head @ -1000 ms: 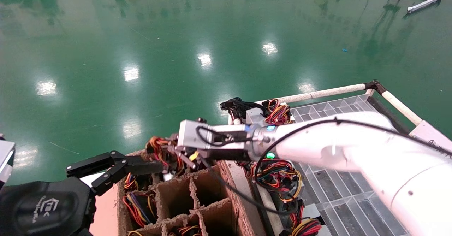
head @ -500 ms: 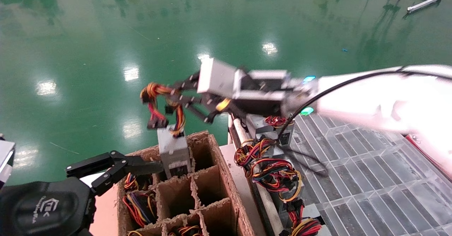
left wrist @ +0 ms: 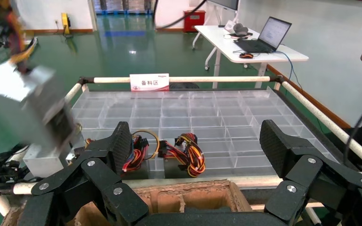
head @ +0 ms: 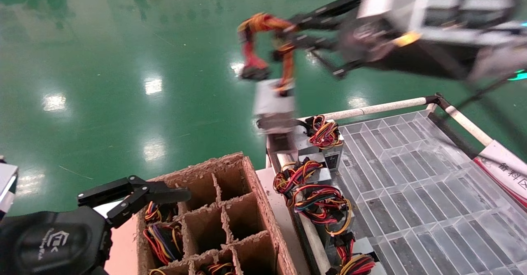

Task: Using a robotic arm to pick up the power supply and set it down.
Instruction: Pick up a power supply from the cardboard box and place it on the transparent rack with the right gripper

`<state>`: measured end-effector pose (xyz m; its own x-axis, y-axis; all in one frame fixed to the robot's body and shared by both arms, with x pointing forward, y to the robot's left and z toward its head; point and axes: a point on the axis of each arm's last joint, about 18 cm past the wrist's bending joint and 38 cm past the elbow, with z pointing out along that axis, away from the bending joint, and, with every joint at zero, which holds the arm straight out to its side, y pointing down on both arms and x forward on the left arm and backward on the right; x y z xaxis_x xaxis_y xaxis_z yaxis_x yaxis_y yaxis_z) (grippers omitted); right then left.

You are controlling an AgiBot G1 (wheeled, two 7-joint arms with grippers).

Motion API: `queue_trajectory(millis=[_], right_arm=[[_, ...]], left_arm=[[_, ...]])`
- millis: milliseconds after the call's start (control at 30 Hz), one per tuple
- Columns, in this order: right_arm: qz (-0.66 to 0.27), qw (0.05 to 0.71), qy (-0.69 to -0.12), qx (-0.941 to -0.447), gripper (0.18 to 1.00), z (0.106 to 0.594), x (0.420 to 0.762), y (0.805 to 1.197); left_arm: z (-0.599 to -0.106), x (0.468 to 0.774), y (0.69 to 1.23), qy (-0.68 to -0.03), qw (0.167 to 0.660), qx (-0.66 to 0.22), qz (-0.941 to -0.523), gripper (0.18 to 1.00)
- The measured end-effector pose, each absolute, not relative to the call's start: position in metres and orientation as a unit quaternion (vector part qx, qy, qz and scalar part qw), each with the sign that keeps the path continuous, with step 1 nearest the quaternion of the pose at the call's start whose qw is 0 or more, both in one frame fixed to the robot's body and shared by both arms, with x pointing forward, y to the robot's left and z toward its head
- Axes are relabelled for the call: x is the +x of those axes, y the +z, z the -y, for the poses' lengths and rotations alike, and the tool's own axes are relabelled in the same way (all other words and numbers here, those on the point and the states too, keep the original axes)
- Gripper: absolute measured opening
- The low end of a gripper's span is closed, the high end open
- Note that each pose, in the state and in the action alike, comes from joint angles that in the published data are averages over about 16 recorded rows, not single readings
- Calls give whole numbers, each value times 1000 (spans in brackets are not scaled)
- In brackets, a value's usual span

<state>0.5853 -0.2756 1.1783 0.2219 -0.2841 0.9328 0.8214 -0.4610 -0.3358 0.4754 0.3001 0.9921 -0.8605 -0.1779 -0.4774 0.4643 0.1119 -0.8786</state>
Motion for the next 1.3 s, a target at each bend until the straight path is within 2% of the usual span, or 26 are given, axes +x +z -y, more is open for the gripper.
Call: queue_trajectory(millis=[267,533,900,1300], right_arm=[[164,428,-623,-634,227,343,559,1184],[119,400,-621,-664,227,380,562,1160],[104,384,-587,-705,227,380,596,1121],[105,383,-562,-726,227,363,630,1101]], left_arm=[[-300,475,992,-659,244,102,-705,1000],[-300,475,992,-659,244,102,-705,1000],[-300,475,992,-659,244,102,-705,1000],[-300,475,992,-659,244,102,-705,1000]])
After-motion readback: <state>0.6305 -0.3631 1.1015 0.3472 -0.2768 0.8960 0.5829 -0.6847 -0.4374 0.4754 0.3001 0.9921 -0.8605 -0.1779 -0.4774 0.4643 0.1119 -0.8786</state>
